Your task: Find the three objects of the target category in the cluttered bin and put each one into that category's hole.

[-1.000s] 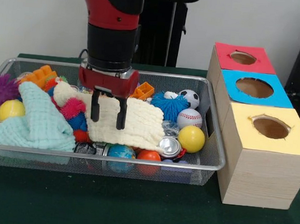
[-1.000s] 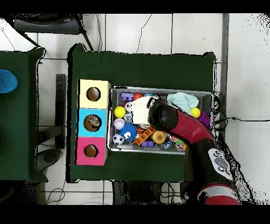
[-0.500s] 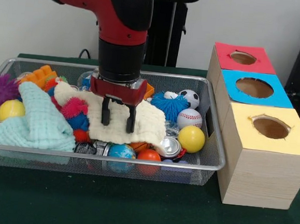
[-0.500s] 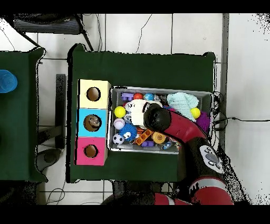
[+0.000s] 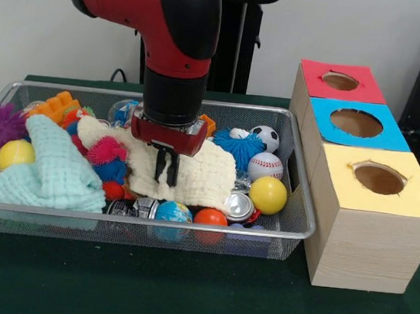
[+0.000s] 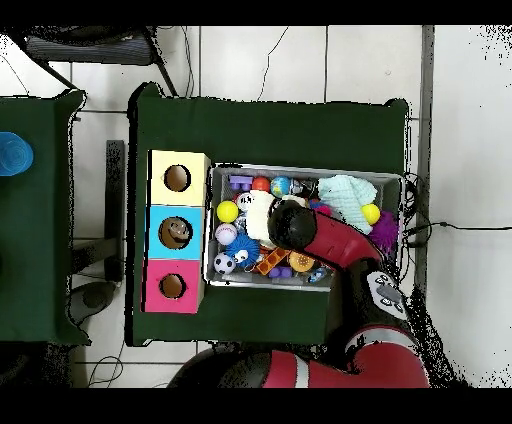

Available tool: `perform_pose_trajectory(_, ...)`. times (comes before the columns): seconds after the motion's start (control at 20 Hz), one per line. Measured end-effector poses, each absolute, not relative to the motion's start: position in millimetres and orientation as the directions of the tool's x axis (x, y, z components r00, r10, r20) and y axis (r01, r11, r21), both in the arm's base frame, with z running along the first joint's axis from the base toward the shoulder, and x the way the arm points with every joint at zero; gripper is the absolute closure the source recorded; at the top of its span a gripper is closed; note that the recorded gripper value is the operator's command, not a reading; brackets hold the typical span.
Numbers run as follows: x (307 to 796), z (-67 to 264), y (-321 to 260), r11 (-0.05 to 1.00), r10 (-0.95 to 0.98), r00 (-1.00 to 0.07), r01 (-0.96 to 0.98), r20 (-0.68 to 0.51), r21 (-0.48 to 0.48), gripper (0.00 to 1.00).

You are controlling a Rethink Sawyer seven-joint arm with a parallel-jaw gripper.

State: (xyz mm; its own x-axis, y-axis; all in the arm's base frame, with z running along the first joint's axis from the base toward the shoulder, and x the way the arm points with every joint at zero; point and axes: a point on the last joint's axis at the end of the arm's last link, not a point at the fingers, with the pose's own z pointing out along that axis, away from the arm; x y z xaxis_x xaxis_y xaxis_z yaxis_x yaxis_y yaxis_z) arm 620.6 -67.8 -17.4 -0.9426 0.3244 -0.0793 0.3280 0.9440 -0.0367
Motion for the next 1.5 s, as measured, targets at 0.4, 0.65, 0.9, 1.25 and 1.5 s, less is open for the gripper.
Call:
perform_pose_trajectory(0.4, 619, -3, -72, 0.944, 0.319, -0.945, 0.323, -0.066, -0.062, 1.00)
perform_pose_trajectory(0.65, 614, 27, -72, 0.943, 0.325, -0.946, 0.324, -0.001, -0.071, 1.00)
perform_pose_trajectory(0.9, 594, 66, -78, 0.940, 0.339, -0.930, 0.328, 0.143, -0.094, 1.00)
perform_pose_trajectory(1.25, 557, 86, -98, 0.936, 0.352, -0.880, 0.322, 0.319, -0.143, 1.00)
perform_pose_trajectory(1.5, 543, 82, -116, 0.931, 0.363, -0.868, 0.326, 0.340, -0.163, 1.00)
